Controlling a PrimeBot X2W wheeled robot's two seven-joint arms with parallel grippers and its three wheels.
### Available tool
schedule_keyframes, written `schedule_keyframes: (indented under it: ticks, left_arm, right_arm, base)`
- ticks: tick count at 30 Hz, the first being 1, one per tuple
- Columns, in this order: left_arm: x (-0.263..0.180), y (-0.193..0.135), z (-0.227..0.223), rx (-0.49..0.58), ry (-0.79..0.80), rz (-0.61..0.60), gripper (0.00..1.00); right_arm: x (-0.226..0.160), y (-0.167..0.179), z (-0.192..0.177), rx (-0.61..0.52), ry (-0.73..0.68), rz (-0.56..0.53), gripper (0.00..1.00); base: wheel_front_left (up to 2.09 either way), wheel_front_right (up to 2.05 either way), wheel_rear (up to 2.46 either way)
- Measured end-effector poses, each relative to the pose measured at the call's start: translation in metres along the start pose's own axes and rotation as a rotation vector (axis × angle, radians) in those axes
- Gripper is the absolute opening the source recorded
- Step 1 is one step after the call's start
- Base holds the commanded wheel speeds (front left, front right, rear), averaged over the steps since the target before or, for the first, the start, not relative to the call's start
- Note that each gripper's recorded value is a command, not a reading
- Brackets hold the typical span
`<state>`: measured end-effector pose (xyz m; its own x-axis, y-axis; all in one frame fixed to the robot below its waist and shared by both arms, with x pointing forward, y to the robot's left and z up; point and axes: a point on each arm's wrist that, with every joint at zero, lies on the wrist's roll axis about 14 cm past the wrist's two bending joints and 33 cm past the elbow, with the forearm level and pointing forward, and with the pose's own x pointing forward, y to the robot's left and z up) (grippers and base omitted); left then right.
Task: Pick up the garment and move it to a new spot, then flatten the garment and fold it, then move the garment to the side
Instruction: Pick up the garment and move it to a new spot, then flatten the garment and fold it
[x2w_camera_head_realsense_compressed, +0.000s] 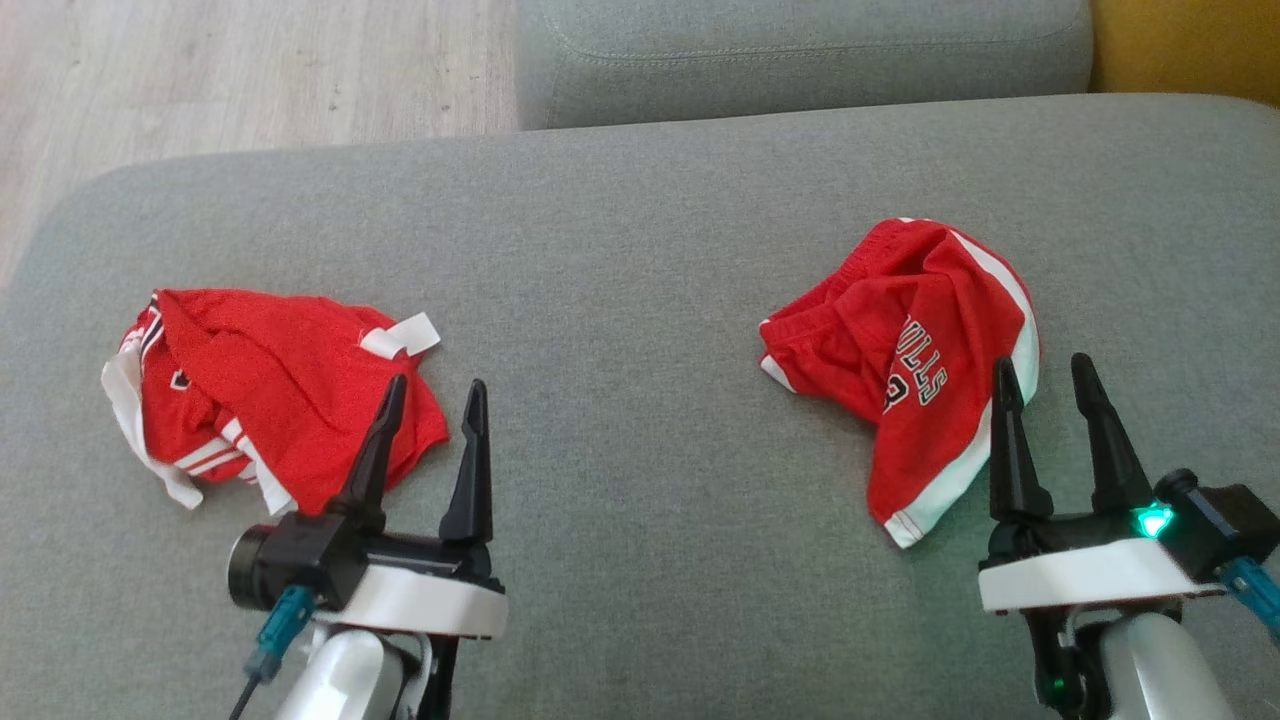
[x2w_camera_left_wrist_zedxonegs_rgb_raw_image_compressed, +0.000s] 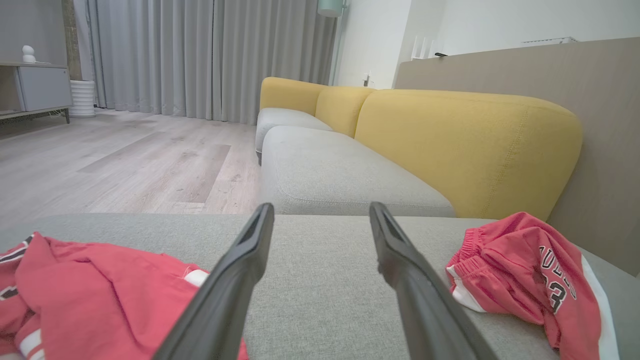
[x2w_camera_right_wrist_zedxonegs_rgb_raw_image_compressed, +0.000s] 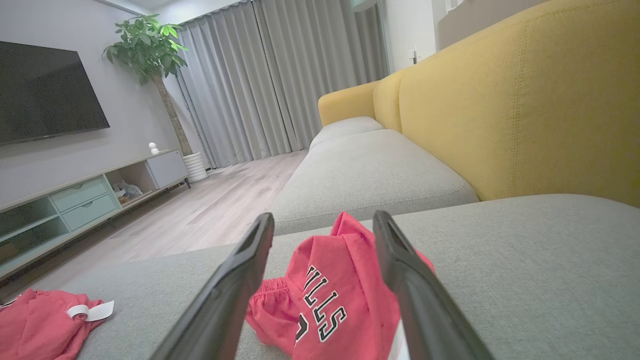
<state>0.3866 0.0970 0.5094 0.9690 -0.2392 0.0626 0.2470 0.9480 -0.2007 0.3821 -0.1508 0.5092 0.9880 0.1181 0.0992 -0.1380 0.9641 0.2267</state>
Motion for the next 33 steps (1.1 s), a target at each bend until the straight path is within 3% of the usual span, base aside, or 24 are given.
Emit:
schedule_keyframes:
  ticks: [9, 17, 24, 32, 33]
  left_arm:
    - [0.004, 0.002, -0.003, 0.005, -0.002, -0.003, 1.0]
    - [0.013, 0.005, -0.011, 0.008, 0.016, -0.012, 1.0]
    - [0.019, 0.013, -0.022, 0.006, 0.043, 0.001, 1.0]
    - [0.019, 0.019, -0.026, 0.01, 0.053, 0.016, 1.0]
    - [0.02, 0.02, -0.026, 0.013, 0.052, 0.017, 1.0]
  right_arm:
    - [0.005, -0.002, -0.007, -0.019, 0.019, -0.002, 1.0]
    - [0.043, -0.033, 0.0, -0.082, -0.003, -0.071, 1.0]
    - [0.063, -0.068, -0.063, -0.034, 0.199, -0.187, 1.0]
    - [0.061, -0.062, -0.117, 0.037, 0.384, -0.204, 1.0]
    - [0.06, -0.061, -0.122, 0.046, 0.401, -0.205, 0.93]
  base:
    - [0.0, 0.0, 0.0]
    - [0.0, 0.0, 0.0]
    - [0.0, 0.0, 0.0]
    - [0.0, 0.0, 0.0]
    - [0.0, 0.0, 0.0]
